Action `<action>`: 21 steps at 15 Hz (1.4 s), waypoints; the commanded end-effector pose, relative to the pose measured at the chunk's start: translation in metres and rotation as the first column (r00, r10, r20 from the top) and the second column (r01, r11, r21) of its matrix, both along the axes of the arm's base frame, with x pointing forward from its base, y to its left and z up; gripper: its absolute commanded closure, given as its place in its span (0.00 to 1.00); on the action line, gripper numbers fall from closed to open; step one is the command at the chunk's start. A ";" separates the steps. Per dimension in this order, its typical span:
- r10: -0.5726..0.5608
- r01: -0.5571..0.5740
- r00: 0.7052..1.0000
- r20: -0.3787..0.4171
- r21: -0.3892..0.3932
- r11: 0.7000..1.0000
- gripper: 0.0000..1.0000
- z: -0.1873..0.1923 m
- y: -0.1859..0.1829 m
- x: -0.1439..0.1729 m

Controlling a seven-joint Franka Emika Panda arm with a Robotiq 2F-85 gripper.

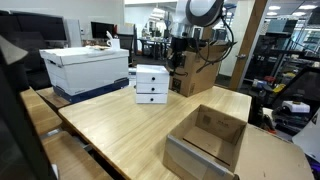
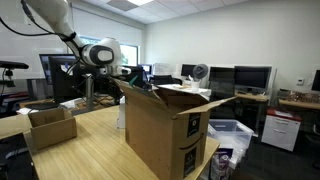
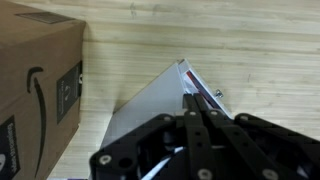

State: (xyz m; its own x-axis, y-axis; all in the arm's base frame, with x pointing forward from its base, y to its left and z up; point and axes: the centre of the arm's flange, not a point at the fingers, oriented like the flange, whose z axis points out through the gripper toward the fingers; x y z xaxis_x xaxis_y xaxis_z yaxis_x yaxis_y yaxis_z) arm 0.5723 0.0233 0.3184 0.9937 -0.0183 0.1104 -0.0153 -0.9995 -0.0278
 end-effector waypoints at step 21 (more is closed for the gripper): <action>-0.131 0.130 0.990 -0.042 -0.033 0.991 0.97 -0.015 -0.044 0.047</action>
